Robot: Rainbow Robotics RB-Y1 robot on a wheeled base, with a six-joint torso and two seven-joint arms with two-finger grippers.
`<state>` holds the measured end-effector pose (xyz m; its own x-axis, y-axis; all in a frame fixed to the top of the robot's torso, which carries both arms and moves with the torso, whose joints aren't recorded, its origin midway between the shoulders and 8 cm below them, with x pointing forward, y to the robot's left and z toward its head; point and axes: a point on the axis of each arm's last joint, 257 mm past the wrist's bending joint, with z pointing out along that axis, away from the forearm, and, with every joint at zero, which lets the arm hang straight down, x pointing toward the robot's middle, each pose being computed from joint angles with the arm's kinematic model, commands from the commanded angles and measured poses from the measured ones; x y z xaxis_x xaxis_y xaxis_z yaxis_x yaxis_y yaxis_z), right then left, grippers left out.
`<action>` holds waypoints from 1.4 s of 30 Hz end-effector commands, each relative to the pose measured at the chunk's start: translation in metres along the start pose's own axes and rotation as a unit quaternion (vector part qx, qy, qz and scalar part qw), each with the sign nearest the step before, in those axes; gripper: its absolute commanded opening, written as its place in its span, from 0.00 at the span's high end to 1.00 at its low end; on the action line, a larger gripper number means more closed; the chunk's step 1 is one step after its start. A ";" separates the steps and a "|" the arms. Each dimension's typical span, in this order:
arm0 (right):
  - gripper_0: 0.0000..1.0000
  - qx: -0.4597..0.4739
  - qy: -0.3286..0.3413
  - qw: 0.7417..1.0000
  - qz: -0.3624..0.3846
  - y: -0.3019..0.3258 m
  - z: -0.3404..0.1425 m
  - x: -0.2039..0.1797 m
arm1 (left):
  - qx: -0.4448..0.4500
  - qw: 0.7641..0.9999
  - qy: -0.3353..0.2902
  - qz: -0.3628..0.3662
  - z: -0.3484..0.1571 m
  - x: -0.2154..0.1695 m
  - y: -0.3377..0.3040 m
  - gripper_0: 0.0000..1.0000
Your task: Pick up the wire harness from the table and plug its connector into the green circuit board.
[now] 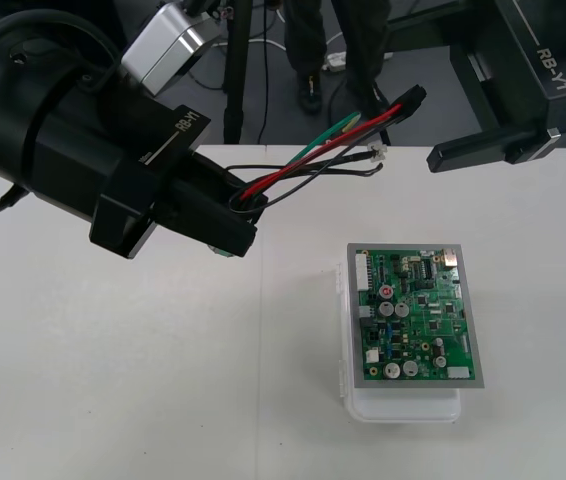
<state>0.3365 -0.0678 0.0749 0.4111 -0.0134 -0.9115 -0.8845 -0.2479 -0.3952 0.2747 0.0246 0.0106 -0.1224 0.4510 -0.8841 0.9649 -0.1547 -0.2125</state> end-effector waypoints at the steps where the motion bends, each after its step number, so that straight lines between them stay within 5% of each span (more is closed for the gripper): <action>1: 0.00 -0.032 0.001 0.998 -0.047 0.008 0.020 -0.012 | 0.007 1.000 0.011 -0.010 0.006 -0.005 -0.003 1.00; 42: 0.00 -0.043 -0.016 0.998 -0.038 0.025 0.015 -0.015 | 0.010 1.000 0.014 -0.011 0.001 -0.004 -0.007 1.00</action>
<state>0.3184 -0.0610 0.0789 0.4147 0.0256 -0.9096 -0.8669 -0.2927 -0.4035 0.2768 0.0228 0.0100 -0.1248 0.4474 -0.8856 0.9654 -0.1513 -0.2125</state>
